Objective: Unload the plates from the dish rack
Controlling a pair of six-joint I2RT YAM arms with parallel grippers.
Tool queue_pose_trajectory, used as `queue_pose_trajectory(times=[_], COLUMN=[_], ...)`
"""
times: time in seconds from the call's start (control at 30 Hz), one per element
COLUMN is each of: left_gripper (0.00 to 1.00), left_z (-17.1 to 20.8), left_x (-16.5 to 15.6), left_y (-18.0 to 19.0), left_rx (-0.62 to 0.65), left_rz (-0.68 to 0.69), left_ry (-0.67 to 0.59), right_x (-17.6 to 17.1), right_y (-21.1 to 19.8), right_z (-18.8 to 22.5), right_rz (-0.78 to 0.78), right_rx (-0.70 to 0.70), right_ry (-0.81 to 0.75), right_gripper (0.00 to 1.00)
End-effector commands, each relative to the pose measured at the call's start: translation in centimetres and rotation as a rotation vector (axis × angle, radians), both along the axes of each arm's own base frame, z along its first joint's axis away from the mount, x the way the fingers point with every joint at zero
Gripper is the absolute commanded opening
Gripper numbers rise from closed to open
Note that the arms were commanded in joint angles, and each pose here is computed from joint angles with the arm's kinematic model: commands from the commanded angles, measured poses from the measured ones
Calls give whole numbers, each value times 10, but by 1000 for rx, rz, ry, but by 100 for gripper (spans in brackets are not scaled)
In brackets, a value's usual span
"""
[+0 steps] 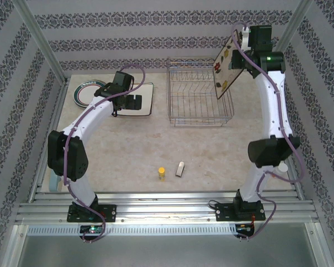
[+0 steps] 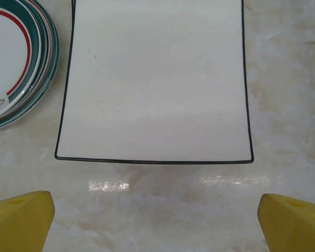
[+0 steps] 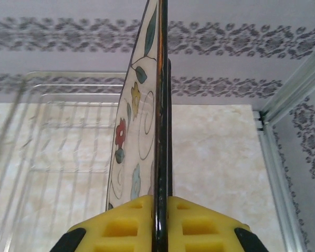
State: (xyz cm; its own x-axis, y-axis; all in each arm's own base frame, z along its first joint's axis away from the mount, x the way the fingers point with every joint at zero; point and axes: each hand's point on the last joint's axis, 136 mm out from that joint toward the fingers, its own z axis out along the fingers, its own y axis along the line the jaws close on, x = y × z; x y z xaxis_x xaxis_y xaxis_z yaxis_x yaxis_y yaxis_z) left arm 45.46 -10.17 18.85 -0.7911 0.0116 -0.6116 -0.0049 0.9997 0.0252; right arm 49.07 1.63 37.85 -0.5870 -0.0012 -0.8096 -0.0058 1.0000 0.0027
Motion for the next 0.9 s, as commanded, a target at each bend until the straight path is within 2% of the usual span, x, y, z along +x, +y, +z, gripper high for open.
queue_pose_trajectory(times=[0.0, 0.17, 0.33, 0.53, 0.7, 0.8, 0.87], left_gripper=[100, 100, 100, 100, 100, 100, 100], left_z=[22, 25, 39, 58, 74, 91, 106], left_x=[-9, -17, -25, -32, -35, -35, -34], left_y=[-5, -12, -15, -18, -30, -61, -84], left_rx=[-25, -41, -71, -99, -171, -386, -611], left_rz=[-22, -41, -53, -73, -118, -213, -281], left_ry=[-44, -55, -83, -109, -131, -167, -205], right_x=[-17, -49, -69, -75, -71, -68, -65], right_y=[41, 100, 126, 134, 139, 142, 143], right_z=[49, 42, 32, 3, -20, -27, -31], right_rz=[130, 419, 576, 615, 613, 623, 629], right_rx=[168, 695, 980, 1122, 1153, 1166, 1168], right_ry=[-176, -188, -195, -192, -173, -170, -165], right_gripper=[0, 0, 0, 0, 0, 0, 0])
